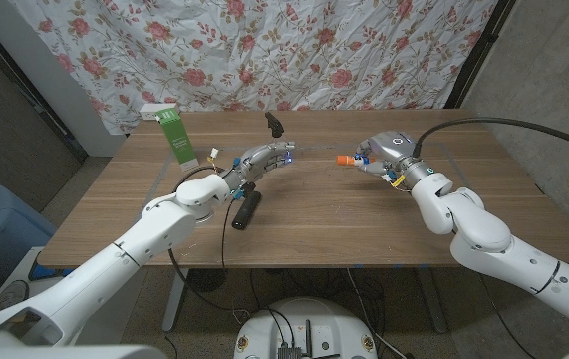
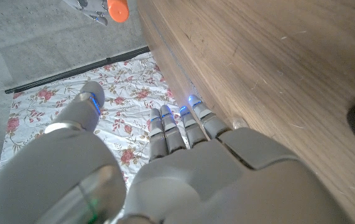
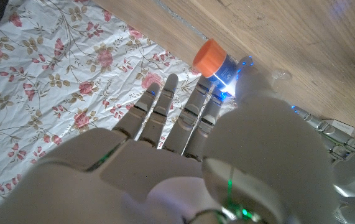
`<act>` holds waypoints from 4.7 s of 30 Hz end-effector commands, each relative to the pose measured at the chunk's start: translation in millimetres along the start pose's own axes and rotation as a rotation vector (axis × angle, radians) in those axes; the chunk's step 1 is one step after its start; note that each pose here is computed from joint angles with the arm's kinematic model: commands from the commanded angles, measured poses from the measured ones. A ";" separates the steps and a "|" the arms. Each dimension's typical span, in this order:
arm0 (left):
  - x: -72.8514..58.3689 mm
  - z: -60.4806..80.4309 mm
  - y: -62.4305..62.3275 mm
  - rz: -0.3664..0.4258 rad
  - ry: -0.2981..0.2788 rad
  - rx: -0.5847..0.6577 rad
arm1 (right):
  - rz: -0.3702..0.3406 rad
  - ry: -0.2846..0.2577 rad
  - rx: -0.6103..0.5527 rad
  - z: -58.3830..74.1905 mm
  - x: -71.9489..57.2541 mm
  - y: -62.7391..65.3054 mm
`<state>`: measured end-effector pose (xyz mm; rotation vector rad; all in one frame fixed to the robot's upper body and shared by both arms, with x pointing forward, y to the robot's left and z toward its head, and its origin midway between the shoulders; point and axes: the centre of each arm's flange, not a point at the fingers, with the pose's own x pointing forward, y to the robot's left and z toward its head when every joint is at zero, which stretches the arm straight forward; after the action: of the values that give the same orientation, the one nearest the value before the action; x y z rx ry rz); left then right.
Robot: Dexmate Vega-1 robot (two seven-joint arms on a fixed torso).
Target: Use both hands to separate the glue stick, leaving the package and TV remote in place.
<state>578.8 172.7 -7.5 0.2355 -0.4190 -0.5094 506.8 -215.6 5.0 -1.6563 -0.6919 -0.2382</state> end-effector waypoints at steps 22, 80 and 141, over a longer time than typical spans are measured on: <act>40.8 2.1 -23.4 -0.203 0.039 0.019 | -0.025 0.008 -0.015 9.3 17.2 11.5; 75.3 -0.5 -52.5 -0.174 0.038 0.066 | -0.079 -0.016 -0.001 22.2 28.0 14.8; 62.2 5.1 -54.6 0.029 0.014 0.117 | -0.071 -0.016 0.009 19.0 34.9 18.6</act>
<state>603.0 92.5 -0.7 0.3403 -0.4301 -0.4749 539.0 -187.9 3.4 -1.6287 -0.7668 -0.2740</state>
